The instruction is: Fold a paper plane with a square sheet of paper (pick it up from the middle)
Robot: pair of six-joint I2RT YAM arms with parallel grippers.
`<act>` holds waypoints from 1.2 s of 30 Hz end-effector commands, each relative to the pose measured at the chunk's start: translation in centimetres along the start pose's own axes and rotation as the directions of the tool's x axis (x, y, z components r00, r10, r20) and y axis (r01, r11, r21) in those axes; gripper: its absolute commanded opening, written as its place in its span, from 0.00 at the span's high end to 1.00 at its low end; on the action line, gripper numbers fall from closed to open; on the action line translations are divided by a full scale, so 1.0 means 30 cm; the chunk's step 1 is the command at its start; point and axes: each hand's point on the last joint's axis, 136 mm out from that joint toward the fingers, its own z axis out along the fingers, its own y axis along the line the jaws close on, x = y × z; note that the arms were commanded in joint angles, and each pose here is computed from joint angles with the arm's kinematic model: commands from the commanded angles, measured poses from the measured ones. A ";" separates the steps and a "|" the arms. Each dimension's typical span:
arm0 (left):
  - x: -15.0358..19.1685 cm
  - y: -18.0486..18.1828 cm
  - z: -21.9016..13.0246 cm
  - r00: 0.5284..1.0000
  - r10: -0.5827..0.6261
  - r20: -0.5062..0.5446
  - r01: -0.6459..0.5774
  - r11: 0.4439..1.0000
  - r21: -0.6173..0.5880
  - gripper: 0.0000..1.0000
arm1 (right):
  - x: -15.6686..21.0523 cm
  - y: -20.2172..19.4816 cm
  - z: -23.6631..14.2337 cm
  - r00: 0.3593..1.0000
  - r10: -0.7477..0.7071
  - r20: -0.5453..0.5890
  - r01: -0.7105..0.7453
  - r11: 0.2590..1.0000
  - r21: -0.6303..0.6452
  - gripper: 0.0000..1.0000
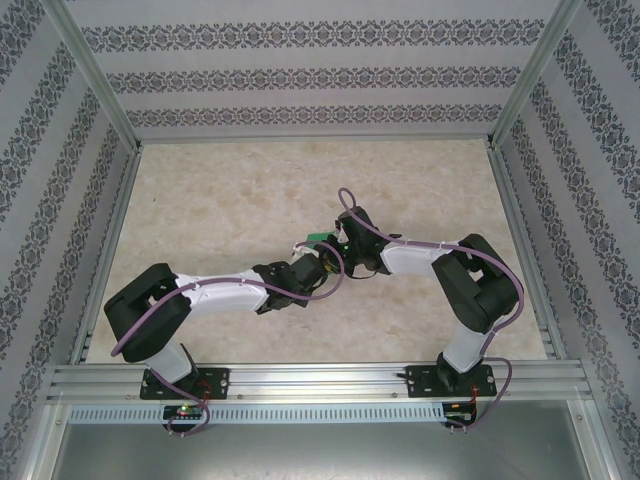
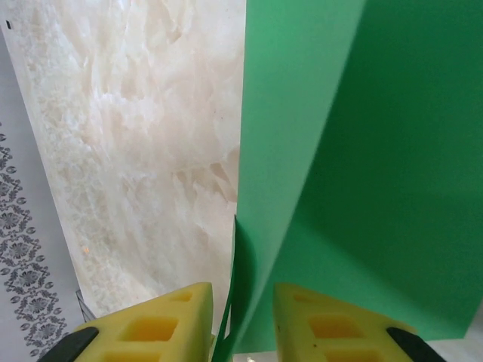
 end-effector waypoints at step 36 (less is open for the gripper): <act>-0.050 -0.030 0.035 0.894 -0.400 -0.201 0.444 0.731 0.518 0.99 | -0.025 0.102 -0.111 0.970 -0.243 0.013 0.243 0.965 -0.094 0.74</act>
